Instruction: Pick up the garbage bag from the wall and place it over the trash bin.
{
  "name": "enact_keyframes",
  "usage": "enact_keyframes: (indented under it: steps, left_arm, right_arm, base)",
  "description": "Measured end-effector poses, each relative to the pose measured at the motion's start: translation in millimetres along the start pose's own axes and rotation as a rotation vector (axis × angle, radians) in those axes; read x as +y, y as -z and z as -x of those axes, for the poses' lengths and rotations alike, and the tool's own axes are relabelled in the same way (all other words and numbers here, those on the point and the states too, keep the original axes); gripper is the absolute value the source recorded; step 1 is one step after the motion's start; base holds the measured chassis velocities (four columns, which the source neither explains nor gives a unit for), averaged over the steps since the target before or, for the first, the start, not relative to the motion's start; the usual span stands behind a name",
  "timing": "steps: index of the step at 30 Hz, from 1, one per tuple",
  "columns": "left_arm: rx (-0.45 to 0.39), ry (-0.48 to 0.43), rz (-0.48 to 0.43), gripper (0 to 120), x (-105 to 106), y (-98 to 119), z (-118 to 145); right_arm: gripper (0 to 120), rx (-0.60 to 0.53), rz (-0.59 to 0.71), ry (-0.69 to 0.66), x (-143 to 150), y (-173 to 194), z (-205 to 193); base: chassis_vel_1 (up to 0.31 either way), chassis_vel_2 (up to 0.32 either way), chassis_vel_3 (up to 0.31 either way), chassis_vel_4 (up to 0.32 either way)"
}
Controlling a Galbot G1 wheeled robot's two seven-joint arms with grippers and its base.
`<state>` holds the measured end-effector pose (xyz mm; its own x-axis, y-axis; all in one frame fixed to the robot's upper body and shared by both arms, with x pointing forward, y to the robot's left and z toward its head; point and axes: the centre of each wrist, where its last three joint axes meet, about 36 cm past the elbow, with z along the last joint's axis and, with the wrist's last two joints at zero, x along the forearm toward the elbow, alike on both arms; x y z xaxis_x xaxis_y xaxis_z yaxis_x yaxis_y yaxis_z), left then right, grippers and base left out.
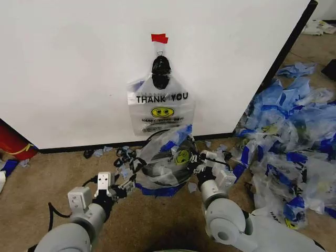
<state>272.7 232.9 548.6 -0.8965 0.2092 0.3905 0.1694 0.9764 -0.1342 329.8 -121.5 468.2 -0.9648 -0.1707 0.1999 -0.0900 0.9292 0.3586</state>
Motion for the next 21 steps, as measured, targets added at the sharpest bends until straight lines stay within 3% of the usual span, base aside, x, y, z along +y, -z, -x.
enact_keyframes:
  steps: [5,13,21]
  left_arm:
    - [-0.057,-0.068,0.066,99,0,15,3]
    - [-0.125,-0.178,0.169,100,2,35,6]
    - [-0.124,-0.254,0.187,99,1,34,7]
  right_arm:
    - [1,0.015,-0.043,0.036,3,-8,-3]
    - [1,0.014,-0.096,0.081,11,-11,8]
    - [1,0.041,-0.095,0.097,31,-4,17]
  base:
    - [0.000,0.000,0.000,0.000]
    - [0.000,0.000,0.000,0.000]
    - [0.000,0.000,0.000,0.000]
